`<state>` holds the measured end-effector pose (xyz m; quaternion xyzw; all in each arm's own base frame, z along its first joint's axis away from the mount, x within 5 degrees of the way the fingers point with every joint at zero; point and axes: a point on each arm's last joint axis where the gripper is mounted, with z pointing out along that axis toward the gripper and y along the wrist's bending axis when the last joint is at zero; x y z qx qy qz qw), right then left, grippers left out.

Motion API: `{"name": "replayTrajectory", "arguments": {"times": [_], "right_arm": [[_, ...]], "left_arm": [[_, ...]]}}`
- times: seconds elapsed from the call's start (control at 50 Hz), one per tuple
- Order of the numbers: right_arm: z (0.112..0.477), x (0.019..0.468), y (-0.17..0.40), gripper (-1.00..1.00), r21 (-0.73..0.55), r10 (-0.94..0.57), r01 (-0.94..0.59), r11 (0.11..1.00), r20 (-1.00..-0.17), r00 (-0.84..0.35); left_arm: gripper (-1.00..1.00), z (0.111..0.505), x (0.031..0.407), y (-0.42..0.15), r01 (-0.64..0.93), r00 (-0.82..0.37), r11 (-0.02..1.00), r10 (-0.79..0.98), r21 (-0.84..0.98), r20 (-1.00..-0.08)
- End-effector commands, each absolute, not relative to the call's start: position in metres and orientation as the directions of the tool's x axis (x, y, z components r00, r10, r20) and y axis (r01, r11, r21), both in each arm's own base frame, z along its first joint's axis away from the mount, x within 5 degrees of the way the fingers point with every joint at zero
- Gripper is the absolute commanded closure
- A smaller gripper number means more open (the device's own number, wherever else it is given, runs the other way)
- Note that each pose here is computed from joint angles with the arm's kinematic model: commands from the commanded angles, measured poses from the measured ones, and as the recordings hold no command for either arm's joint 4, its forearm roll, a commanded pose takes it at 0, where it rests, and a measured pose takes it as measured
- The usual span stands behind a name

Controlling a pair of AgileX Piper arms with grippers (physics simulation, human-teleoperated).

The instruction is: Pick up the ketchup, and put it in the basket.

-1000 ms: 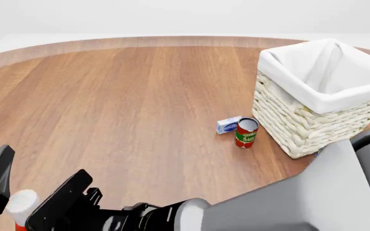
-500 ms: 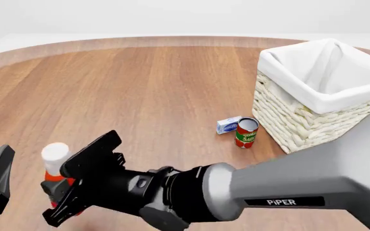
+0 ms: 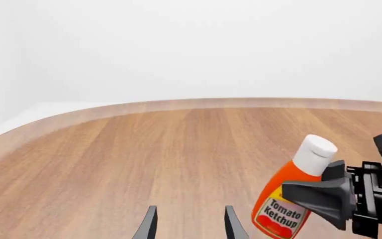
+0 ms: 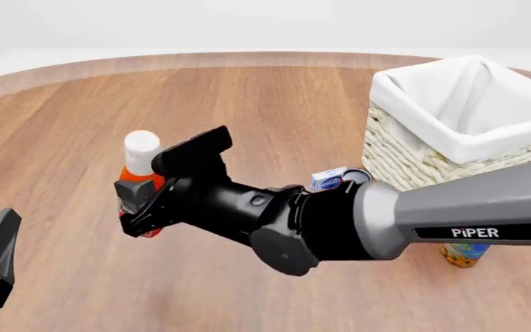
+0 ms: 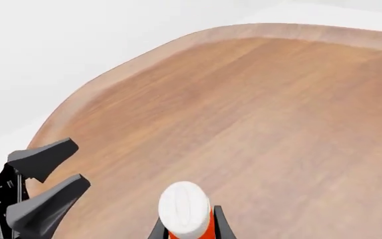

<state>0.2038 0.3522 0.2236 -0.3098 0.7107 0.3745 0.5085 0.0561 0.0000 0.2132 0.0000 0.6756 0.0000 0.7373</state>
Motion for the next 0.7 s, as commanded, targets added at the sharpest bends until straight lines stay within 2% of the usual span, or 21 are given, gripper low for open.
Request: {"name": "replayTrajectory", "arguments": {"times": [0.02, 0.7], "right_arm": [[0.24, 0.225, 0.328, 1.0, 0.233, 0.012, -0.782, 0.578, -0.96, -0.278], [0.288, 0.249, 0.256, 1.0, 0.249, 0.177, -0.695, 0.674, -0.968, -0.175]], "left_arm": [[-1.0, 0.213, 0.056, 0.0, 0.0, 0.087, 1.0, 0.0, 0.0, -0.996], [-1.0, 0.213, 0.056, 0.0, 0.0, 0.087, 1.0, 0.0, 0.0, -0.996]]}}
